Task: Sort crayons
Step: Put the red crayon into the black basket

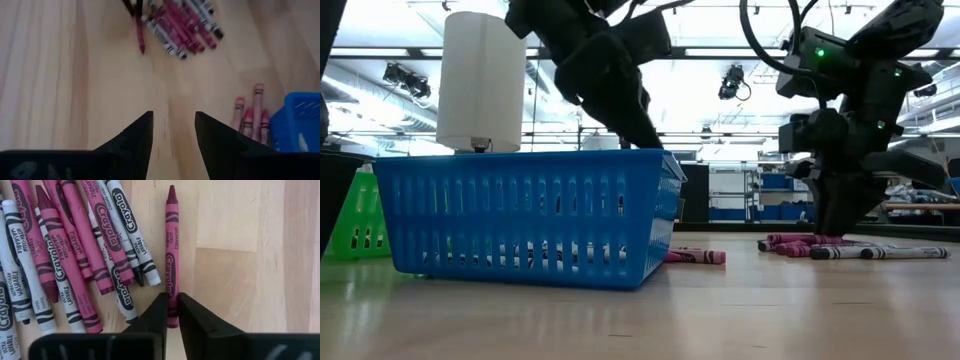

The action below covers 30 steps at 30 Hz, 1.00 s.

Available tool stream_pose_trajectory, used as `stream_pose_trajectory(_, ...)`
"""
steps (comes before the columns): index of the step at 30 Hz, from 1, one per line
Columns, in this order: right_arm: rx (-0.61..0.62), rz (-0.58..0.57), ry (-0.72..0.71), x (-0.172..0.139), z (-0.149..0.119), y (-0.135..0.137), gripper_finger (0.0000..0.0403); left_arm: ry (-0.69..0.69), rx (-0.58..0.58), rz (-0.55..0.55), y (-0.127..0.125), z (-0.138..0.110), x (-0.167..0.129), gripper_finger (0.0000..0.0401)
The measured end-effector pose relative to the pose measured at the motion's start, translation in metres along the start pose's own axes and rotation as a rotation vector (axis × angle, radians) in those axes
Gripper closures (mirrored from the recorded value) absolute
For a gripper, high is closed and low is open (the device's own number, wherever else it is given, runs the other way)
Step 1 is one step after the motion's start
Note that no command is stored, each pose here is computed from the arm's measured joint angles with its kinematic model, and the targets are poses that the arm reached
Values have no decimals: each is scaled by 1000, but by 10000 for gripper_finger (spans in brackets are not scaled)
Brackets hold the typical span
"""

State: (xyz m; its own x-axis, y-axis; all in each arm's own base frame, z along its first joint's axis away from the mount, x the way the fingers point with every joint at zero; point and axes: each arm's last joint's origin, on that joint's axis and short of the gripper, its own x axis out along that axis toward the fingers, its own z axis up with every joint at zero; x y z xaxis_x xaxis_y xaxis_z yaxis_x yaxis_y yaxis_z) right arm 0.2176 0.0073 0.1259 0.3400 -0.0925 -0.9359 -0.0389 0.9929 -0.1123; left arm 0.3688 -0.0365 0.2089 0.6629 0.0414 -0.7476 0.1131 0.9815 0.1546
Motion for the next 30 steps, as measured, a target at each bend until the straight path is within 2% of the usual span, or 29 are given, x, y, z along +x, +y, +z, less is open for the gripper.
stream_pose_trajectory(6, -1, -3, -11, -3, 4, -1, 367, 46, -29, -6, -1, -4, 0, 246)
stream_pose_trajectory(9, -12, -44, -35, -9, 10, -3, 367, 51, -44, -6, -1, -5, 0, 246)
stream_pose_trajectory(15, -35, -58, -94, -19, 20, -4, 367, 51, -124, 12, 0, -5, -1, 243)
stream_pose_trajectory(25, -35, -25, -275, -36, 36, 2, 367, -70, -129, 72, 2, 6, 6, 184)
stream_pose_trajectory(30, -19, -9, -372, -41, 44, 6, 367, -123, -133, 99, 3, 11, 5, 173)
